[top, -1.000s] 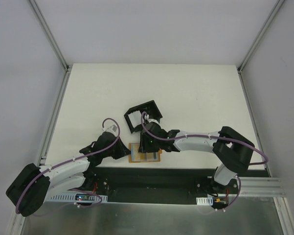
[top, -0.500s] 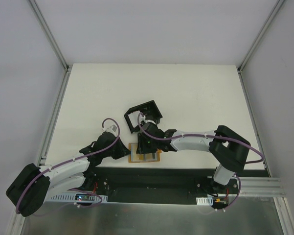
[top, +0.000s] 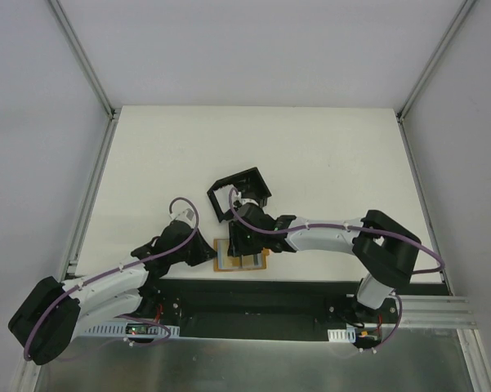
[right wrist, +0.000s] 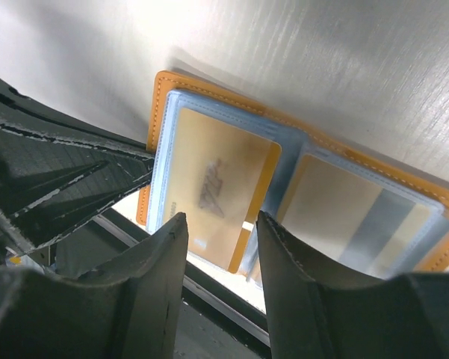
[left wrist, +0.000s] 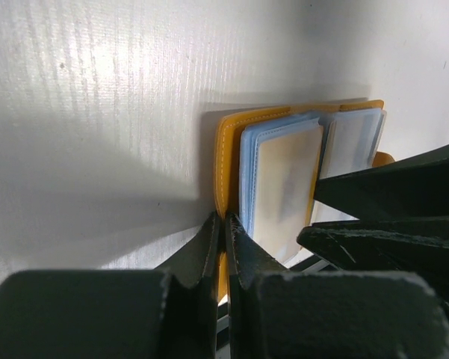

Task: Put the credit cards into the card holder
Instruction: Insert the credit card into the card holder.

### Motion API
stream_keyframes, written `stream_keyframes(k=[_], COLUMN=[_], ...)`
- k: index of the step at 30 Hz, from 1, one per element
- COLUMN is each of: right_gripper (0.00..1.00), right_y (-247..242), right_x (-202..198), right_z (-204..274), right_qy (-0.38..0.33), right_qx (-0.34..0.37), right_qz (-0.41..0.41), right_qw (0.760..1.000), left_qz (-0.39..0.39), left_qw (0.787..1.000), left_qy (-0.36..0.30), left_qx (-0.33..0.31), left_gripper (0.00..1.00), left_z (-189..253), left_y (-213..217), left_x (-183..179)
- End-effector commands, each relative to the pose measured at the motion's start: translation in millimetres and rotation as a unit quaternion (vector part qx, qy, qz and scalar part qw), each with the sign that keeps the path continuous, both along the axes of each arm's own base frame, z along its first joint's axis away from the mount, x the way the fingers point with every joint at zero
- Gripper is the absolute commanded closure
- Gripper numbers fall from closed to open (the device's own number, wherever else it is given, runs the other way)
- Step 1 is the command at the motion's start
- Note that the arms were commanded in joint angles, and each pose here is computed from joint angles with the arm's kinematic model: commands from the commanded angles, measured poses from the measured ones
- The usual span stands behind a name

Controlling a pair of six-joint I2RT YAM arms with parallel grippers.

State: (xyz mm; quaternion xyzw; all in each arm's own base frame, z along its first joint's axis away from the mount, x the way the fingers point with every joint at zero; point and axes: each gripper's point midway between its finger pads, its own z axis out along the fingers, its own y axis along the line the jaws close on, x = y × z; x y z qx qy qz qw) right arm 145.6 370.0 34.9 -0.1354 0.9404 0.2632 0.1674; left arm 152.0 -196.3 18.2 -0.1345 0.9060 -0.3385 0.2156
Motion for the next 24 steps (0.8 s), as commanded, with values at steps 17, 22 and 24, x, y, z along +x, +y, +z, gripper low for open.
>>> stream_keyframes(k=[17,22,24], right_gripper=[0.65,0.69,0.69], right_y=[-64.5,-85.8,-92.7], right_x=[12.0,11.1,11.0], right_z=[1.6,-1.7,-2.5], right_qy=[-0.038,-0.046,-0.048], right_qx=[-0.091,-0.127,-0.136], right_qz=[-0.054,-0.071,-0.078], right_qw=[0.994,0.988,0.986], left_qz=[0.007,0.007,0.005], left_qw=[0.999,0.999,0.999], left_qy=[-0.031,-0.039,-0.043], left_qx=[0.018,0.019,0.023], left_gripper=[1.0,1.0,1.0], left_z=[22.4,32.6,35.6], left_y=[7.6,7.0,7.4], left_x=[7.6,10.8,12.0])
